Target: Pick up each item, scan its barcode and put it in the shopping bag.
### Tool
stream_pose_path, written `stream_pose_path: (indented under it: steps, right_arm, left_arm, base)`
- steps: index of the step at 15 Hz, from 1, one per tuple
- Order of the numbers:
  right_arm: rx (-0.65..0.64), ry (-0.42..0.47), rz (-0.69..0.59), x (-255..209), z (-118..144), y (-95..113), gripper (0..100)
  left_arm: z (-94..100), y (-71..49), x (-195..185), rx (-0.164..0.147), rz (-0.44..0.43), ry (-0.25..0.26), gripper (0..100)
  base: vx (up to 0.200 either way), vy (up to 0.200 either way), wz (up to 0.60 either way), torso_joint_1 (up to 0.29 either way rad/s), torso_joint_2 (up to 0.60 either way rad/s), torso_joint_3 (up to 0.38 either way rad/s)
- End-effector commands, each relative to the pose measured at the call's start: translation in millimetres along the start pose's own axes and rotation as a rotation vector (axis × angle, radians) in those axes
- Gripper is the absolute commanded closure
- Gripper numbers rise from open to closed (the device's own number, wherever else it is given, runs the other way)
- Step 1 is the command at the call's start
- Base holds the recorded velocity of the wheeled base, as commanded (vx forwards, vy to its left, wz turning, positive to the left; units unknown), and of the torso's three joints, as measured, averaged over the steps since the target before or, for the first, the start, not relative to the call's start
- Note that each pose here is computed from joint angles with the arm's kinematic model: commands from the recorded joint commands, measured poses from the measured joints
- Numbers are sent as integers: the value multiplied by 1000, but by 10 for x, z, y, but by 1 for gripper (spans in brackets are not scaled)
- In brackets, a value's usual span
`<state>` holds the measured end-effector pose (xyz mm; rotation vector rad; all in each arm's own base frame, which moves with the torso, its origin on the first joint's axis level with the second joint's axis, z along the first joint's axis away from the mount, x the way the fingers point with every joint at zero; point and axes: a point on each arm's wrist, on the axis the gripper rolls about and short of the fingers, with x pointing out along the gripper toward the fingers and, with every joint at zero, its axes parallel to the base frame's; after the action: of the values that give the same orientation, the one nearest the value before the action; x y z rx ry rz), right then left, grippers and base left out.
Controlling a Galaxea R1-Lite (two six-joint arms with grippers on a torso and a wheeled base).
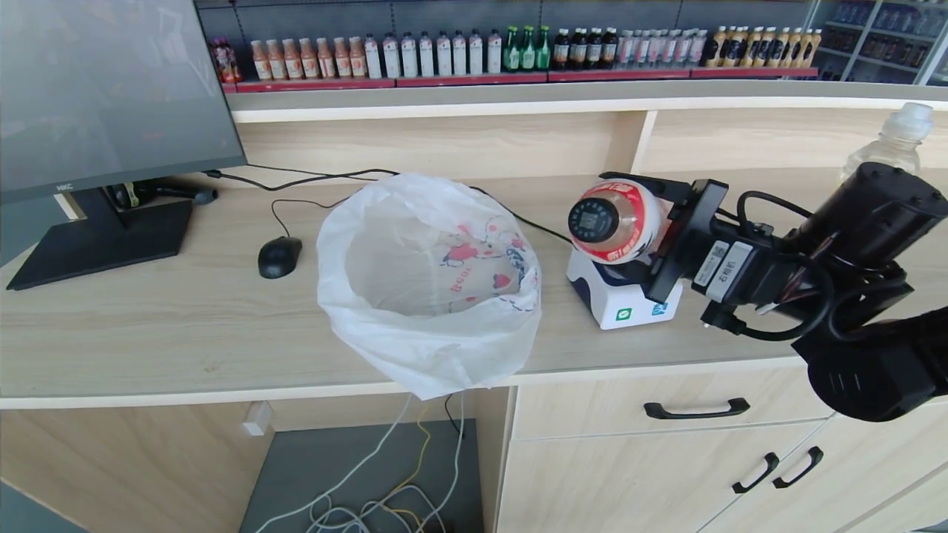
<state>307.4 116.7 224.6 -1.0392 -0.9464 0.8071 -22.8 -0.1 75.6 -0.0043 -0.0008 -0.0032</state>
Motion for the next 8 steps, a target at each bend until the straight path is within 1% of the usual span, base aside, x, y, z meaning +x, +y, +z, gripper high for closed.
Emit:
stream_pose_path:
  steps: [1,3,6,8]
  right_arm:
    - [11,7,17,-12,-81,58,100]
    - [14,-14,35,-18,-126,88,100]
    - [15,-6,47,-69,-223,100,100]
    - [4,-11,40,-53,-227,72,100]
  left_arm:
    - [0,0,0,0,0,-1,0]
    - [0,0,0,0,0,-1,0]
    - [0,0,0,0,0,-1,0]
    - [0,0,0,0,0,-1,0]
  base:
    - [0,0,0,0,0,0]
    - [0,0,0,0,0,0]
    - [0,0,0,0,0,0]
    - [0,0,0,0,0,0]
